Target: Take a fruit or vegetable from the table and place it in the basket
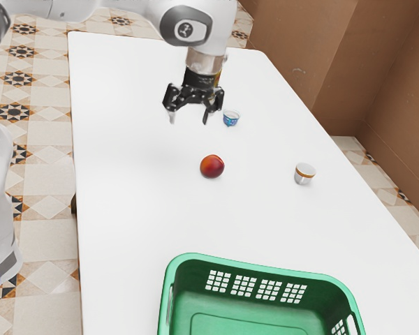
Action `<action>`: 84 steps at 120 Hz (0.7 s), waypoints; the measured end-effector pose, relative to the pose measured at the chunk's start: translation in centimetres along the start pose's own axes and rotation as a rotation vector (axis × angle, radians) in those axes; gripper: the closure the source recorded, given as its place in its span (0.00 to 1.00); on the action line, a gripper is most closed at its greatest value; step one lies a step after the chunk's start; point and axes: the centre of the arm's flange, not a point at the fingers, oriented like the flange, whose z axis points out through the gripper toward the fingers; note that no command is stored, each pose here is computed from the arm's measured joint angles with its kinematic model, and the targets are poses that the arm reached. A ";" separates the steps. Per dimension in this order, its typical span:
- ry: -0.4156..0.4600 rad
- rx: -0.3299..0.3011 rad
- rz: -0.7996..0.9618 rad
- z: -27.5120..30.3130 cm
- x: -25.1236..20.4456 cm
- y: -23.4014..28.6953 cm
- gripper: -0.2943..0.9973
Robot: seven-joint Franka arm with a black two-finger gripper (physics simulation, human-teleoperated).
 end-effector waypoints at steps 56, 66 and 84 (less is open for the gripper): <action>0.073 0.020 1.156 5.2 -3.8 0.6 0.23; 0.078 -0.010 1.306 5.2 -4.2 0.1 0.23; 0.097 -0.043 1.431 4.8 0.2 0.1 0.23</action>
